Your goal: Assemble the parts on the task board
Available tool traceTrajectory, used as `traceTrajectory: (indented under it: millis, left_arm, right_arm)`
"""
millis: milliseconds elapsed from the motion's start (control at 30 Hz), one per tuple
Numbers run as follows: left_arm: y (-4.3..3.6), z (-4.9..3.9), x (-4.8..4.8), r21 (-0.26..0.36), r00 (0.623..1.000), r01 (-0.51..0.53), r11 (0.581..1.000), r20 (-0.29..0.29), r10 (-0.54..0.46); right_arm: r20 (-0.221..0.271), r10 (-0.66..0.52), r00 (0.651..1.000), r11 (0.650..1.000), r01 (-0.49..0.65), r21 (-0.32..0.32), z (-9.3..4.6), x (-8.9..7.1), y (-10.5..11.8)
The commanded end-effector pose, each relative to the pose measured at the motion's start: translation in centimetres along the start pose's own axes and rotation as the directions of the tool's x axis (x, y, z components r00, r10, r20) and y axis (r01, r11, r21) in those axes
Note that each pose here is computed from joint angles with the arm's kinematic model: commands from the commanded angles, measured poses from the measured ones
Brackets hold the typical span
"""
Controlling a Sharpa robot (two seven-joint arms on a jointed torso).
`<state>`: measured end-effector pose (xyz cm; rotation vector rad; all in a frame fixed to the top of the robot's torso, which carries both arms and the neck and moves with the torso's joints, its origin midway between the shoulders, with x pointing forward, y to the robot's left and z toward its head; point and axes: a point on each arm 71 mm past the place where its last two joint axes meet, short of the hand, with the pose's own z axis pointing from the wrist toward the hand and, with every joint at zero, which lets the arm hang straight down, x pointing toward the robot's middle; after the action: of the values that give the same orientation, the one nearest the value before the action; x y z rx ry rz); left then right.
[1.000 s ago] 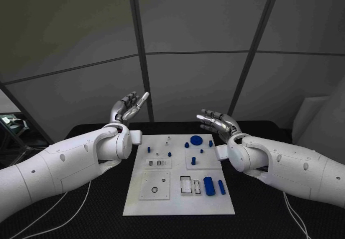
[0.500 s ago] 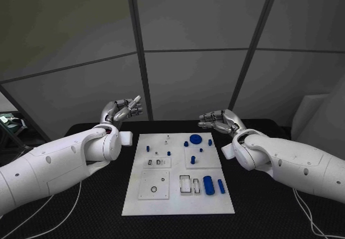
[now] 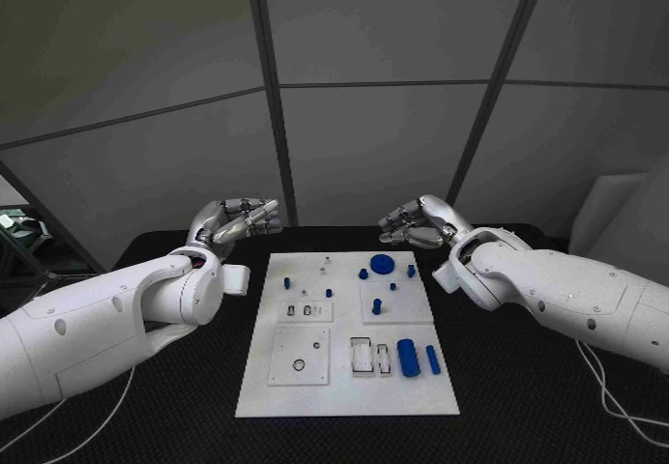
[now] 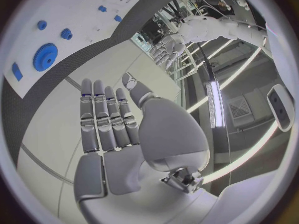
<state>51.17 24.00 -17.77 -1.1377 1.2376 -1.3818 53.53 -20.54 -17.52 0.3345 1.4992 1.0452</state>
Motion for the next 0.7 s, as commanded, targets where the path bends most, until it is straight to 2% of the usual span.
traceTrajectory:
  millis: [33,133,333,500,700]
  left_arm:
    - [-0.44,-0.58,0.93,-0.001,0.997,-0.004,1.000,-0.072,0.004]
    - [-0.87,-1.35,1.46,0.000,0.995,0.005,1.000,-0.096,-0.005]
    - [-1.31,-2.08,2.29,0.001,0.992,0.016,1.000,-0.124,-0.016]
    - [-1.47,-2.30,2.89,0.001,0.990,0.024,1.000,-0.141,-0.024]
    - [-1.62,-2.39,3.37,0.003,0.988,0.031,1.000,-0.154,-0.031]
  right_arm:
    - [-0.119,-0.229,0.966,0.973,0.229,-0.012,0.5,0.4,0.6]
    - [-0.141,-0.354,0.924,0.935,0.354,-0.026,1.3,0.1,1.4]
    - [-0.178,-0.511,0.841,0.857,0.514,-0.037,2.2,0.2,2.4]
    - [-0.202,-0.587,0.784,0.805,0.592,-0.043,2.8,0.6,2.8]
    - [-0.207,-0.644,0.736,0.758,0.651,-0.046,3.3,1.1,3.2]
